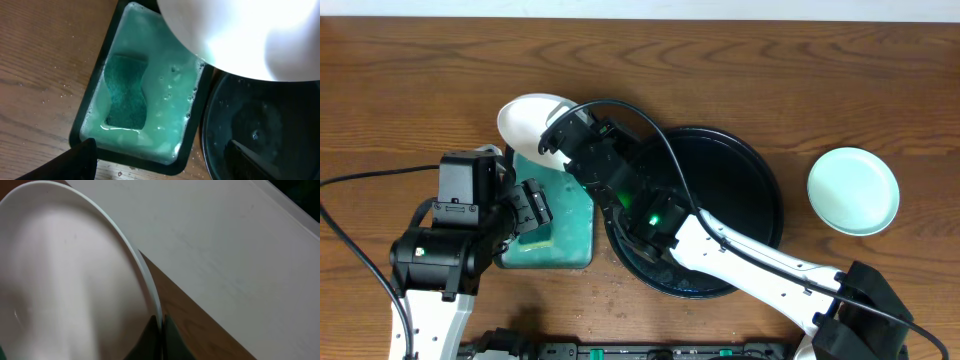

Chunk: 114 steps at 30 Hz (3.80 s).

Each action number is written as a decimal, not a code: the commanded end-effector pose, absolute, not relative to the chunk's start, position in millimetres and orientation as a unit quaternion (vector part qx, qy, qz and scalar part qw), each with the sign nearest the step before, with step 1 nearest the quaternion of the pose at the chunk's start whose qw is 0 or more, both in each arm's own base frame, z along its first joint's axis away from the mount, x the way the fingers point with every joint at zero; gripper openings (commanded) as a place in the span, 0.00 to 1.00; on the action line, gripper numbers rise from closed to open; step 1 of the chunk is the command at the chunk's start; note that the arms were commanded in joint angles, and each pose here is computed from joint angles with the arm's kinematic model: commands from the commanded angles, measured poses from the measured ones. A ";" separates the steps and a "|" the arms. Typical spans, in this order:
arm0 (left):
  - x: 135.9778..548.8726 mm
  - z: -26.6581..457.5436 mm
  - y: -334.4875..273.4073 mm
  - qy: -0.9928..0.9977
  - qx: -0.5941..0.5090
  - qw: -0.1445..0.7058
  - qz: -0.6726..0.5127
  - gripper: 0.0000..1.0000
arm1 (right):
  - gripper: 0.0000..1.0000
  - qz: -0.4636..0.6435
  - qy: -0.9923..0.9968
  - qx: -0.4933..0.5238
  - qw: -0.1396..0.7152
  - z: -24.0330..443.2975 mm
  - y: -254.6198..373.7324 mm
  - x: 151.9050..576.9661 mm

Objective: Clean dirty plates on tray and stack at the side
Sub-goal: 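Lift the white plate with the right gripper and tilt it over the water tray, then carry the white plate right and stack it on the green plates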

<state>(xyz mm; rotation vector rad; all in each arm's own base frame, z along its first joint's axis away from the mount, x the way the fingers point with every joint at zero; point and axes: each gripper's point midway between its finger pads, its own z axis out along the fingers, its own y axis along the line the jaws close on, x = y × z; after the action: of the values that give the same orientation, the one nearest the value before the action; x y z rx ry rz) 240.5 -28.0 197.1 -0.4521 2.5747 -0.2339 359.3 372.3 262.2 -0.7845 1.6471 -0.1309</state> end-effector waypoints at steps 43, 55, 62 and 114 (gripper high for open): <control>243.1 204.2 -28.4 0.947 -0.161 0.263 -0.089 0.81 | 0.01 -0.049 0.707 -0.326 0.626 283.0 371.7 352.0; 243.1 204.2 -28.4 0.947 -0.161 0.263 -0.089 0.81 | 0.01 -0.083 0.693 -0.288 0.656 305.5 362.0 355.3; 243.1 204.2 -28.4 0.947 -0.160 0.263 -0.089 0.81 | 0.01 -0.083 0.707 -0.291 0.639 293.6 357.9 357.2; 243.1 204.2 -28.4 0.947 -0.160 0.263 -0.089 0.82 | 0.45 0.173 0.889 0.371 0.207 154.1 -106.8 322.6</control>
<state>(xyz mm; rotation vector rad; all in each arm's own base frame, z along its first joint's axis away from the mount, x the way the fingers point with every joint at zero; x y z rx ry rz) 240.7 -28.0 197.5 -0.4519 2.5736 -0.2342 291.0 -151.9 94.6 1.3816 2.5362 0.2103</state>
